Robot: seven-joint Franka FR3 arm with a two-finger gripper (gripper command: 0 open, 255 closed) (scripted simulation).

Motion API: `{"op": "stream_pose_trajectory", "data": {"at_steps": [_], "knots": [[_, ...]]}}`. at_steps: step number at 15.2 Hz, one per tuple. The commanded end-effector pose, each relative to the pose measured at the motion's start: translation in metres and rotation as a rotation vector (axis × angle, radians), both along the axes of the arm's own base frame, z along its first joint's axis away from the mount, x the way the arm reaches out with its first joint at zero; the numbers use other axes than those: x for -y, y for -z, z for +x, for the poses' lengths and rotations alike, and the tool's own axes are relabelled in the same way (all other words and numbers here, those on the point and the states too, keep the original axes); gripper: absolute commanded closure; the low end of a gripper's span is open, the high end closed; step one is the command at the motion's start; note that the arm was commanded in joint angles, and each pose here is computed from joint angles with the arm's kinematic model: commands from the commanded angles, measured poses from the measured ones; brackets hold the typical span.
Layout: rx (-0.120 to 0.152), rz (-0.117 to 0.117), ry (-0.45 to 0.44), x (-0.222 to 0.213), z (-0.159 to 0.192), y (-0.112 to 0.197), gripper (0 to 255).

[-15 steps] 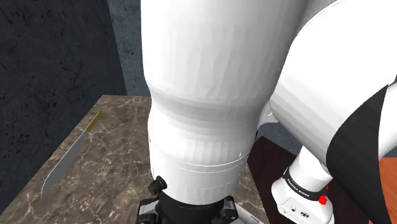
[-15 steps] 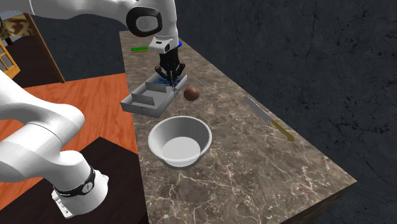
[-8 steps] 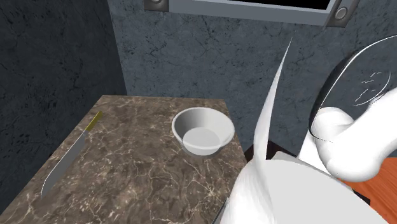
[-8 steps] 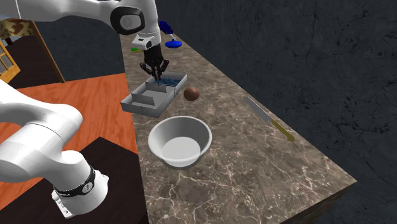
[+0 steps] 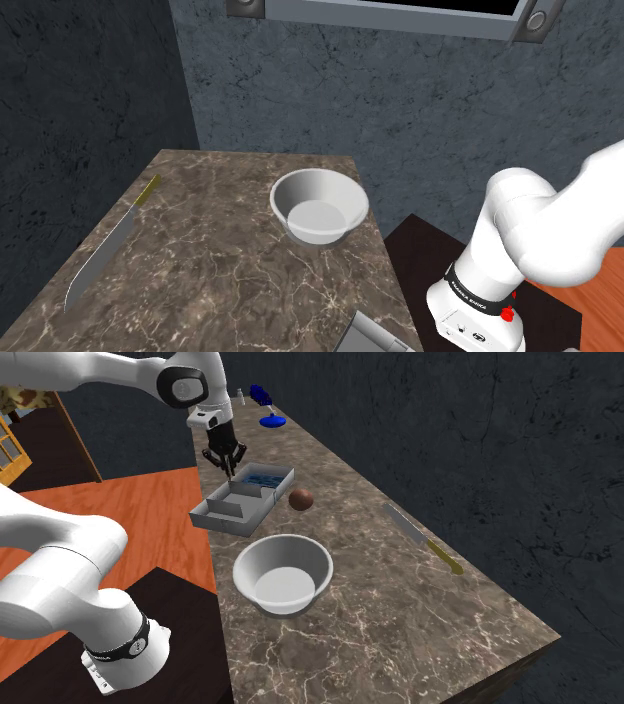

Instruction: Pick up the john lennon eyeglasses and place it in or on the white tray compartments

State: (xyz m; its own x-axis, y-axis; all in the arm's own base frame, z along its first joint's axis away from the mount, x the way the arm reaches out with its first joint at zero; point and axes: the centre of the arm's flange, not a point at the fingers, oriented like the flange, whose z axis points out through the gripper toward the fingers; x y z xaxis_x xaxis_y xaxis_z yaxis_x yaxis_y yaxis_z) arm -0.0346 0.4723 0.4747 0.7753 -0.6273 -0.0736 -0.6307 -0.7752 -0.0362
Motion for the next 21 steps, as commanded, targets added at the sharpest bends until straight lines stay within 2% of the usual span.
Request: {"op": "stream_pose_trajectory", "data": {"at_steps": [1, 8, 16, 17, 21], "knots": [[0.000, 0.000, 0.001, 0.001, -0.001, 0.010, 255], [0.000, 0.000, 0.001, 0.001, -0.001, 0.046, 255], [0.000, 0.000, 0.001, 0.001, -0.001, 0.046, 255], [0.000, 0.000, 0.001, 0.001, -0.001, 0.046, 0], [0.000, 0.000, 0.001, 0.001, -0.001, 0.046, 0]]}}
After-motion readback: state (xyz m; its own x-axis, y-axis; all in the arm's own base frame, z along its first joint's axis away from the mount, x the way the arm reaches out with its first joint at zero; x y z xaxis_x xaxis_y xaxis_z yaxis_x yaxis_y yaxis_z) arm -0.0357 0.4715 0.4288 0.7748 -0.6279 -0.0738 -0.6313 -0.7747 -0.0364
